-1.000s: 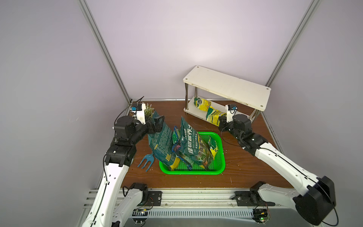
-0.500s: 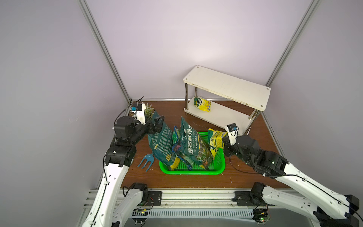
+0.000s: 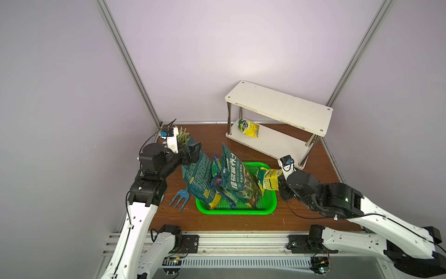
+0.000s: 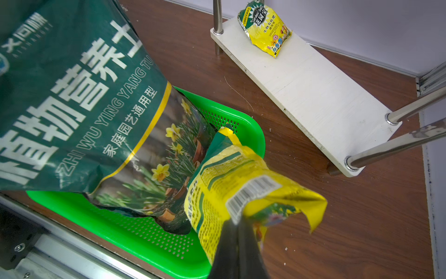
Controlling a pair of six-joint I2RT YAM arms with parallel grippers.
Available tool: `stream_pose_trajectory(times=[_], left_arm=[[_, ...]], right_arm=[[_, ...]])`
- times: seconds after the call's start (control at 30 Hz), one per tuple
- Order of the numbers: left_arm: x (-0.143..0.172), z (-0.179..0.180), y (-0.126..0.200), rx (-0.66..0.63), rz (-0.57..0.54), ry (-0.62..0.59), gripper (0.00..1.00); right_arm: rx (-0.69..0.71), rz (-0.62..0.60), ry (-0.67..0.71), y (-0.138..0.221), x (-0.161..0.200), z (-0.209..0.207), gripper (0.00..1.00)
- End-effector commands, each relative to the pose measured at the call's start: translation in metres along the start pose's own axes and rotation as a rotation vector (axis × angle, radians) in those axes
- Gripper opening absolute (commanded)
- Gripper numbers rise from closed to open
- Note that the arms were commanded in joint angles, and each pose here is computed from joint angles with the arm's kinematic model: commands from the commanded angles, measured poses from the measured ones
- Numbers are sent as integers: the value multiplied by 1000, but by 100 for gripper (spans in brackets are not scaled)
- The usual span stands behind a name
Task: Take down the fertilizer bag from the shelf
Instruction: Place the fertilizer bag in the storage box.
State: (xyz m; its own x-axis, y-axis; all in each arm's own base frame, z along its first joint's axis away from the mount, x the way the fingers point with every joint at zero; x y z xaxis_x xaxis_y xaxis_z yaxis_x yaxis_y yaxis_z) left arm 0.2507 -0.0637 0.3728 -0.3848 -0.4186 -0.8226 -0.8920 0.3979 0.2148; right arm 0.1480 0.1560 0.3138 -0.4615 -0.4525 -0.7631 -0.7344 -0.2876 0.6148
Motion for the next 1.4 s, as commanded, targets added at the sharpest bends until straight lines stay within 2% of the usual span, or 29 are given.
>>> stream_pose_trajectory(times=[0.0, 0.13, 0.37, 0.57, 0.73, 0.9, 1.17, 1.37], left_arm=[[-1, -1, 2, 4, -23, -25, 100], [0, 1, 1, -8, -24, -28, 100], [-1, 1, 3, -11, -30, -30, 100], [0, 1, 3, -12, -30, -29, 100], [-1, 1, 2, -12, -30, -29, 100], [-1, 1, 3, -10, -33, -30, 100], [-1, 1, 3, -10, -32, -30, 100], [0, 1, 3, -11, -32, -31, 100]], right_arm=[[-55, 11, 30, -2, 3, 9, 0], [-154, 23, 86, -19, 5, 33, 0], [-167, 148, 182, -33, 16, 45, 0], [-192, 174, 218, -47, 22, 57, 0], [-300, 185, 244, -59, 20, 81, 0], [-404, 246, 295, -82, 35, 115, 0], [-347, 281, 313, -110, 45, 126, 0], [-295, 252, 268, -111, 37, 112, 0]])
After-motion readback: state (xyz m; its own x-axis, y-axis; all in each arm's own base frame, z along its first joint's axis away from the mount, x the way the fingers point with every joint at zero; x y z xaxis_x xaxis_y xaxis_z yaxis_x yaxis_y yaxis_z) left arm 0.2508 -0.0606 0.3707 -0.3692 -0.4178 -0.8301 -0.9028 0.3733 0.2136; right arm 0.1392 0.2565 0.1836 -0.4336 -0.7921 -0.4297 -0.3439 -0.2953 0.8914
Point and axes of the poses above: each gripper's point midway between its finger pads, its own y axis back along the fingers, its own z axis along the line the jaws close on, x = y × z, the point moved 5 cm from there along y, back along the fingers, and after that the axes turned 14 degrees about y, right-handed, at the moved point
